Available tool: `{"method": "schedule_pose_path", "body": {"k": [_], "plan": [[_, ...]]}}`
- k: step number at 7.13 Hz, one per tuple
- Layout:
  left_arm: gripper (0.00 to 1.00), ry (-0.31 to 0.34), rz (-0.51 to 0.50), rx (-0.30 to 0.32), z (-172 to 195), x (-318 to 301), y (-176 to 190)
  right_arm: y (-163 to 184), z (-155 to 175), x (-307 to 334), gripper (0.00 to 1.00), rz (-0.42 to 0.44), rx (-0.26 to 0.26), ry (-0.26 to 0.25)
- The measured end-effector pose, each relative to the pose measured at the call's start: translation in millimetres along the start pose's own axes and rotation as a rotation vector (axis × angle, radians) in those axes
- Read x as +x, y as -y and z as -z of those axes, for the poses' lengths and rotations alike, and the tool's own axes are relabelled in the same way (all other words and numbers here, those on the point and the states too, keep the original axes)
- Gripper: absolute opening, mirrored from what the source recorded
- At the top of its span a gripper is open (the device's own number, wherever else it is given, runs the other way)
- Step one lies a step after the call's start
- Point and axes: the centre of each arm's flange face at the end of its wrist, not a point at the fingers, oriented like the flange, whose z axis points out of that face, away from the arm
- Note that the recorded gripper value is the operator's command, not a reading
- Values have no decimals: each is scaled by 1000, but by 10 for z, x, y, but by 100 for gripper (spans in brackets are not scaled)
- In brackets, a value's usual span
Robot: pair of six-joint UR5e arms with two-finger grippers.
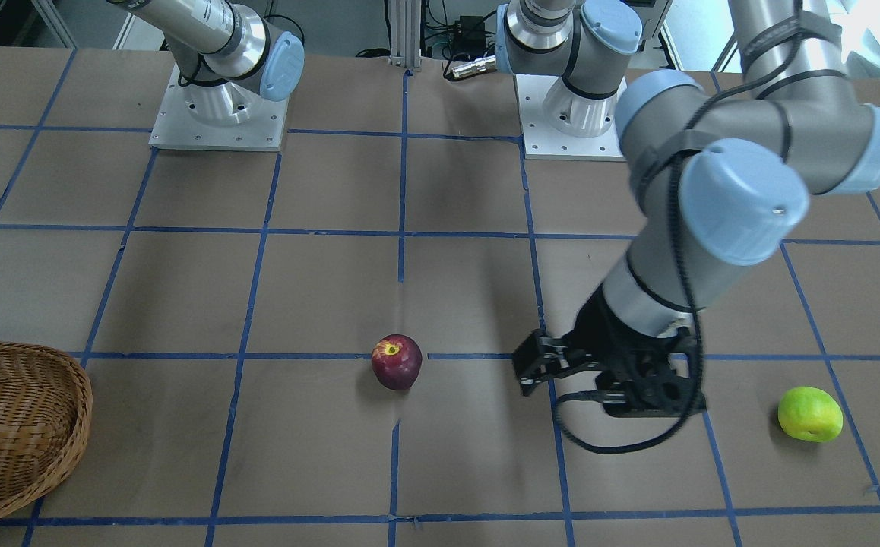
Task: Put all apples into basket
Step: 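Release the apple into the basket with right while left sets apple down, then lower the left gripper to the green apple while right returns to center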
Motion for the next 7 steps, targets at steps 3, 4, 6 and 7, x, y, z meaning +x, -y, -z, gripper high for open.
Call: {"method": "schedule_pose_path", "body": {"k": [3, 4, 6, 7], "plan": [[100, 82, -198, -109, -104, -1834, -23, -102, 1120, -903, 100, -6, -67, 136], [100, 72, -240, -126, -157, -2427, -97, -113, 1426, -1503, 100, -16, -87, 198], [100, 60, -284, -131, -376, -3481, -230, -162, 1802, -2943, 100, -52, -117, 278], [100, 68, -288, -124, -577, -3741, -208, -254, 1873, -3630, 100, -87, -145, 292]]}}
